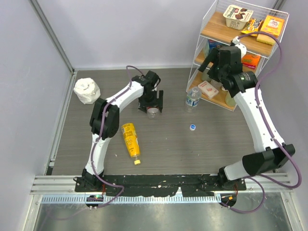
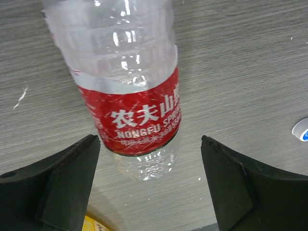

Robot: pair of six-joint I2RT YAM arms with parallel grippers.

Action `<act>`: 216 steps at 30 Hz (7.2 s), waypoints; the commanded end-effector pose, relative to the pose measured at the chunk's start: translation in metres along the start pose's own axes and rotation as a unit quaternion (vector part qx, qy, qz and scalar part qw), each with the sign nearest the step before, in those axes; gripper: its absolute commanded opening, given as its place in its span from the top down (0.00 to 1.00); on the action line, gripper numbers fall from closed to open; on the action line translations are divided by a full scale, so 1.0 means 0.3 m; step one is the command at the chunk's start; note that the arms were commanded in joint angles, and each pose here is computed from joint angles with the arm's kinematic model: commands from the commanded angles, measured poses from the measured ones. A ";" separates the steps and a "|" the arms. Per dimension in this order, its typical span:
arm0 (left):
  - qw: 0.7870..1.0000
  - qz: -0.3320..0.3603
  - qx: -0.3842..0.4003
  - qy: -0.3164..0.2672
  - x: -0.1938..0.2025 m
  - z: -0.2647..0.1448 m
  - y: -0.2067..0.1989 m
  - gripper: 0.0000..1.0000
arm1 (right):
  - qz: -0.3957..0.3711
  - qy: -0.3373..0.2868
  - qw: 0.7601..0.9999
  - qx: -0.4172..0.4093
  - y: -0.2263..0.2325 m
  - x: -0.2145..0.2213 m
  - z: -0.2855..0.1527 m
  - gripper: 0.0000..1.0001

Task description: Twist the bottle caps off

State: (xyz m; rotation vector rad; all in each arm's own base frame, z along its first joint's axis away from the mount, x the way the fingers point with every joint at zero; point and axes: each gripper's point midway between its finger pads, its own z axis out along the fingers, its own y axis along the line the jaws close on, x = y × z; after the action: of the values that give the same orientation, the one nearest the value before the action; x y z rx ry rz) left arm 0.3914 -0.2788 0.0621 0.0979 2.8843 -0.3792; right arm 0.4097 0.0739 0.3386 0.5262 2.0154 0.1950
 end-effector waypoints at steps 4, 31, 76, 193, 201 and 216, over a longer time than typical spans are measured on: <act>0.999 -0.006 -0.038 -0.036 -0.050 0.061 0.028 0.18 | 0.081 -0.052 0.993 -0.068 0.038 -0.119 -0.145 0.00; 0.977 0.115 0.106 -0.144 0.057 -0.386 -0.088 0.47 | 0.102 0.140 0.956 -0.236 0.305 0.002 -0.131 0.00; 0.951 0.169 0.155 -0.205 0.323 -0.797 -0.194 0.55 | 0.081 0.265 0.918 -0.283 0.711 0.258 -0.219 0.41; 0.944 0.208 0.017 -0.255 0.311 -0.809 -0.140 0.71 | -0.003 0.211 0.926 -0.312 0.702 0.211 -0.332 0.23; 0.943 0.209 0.017 -0.258 0.309 -0.809 -0.151 0.71 | -0.003 0.228 0.920 -0.318 0.712 0.239 -0.332 0.44; 0.937 0.223 0.020 -0.267 0.336 -0.833 -0.162 0.71 | -0.012 0.211 0.903 -0.373 0.740 0.228 -0.375 0.95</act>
State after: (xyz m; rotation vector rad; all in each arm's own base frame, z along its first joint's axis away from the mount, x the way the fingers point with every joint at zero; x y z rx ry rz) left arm 0.2379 -0.2429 0.2592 0.5224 2.3266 -0.2356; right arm 0.3618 0.3057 0.3730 0.0539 2.2982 0.9773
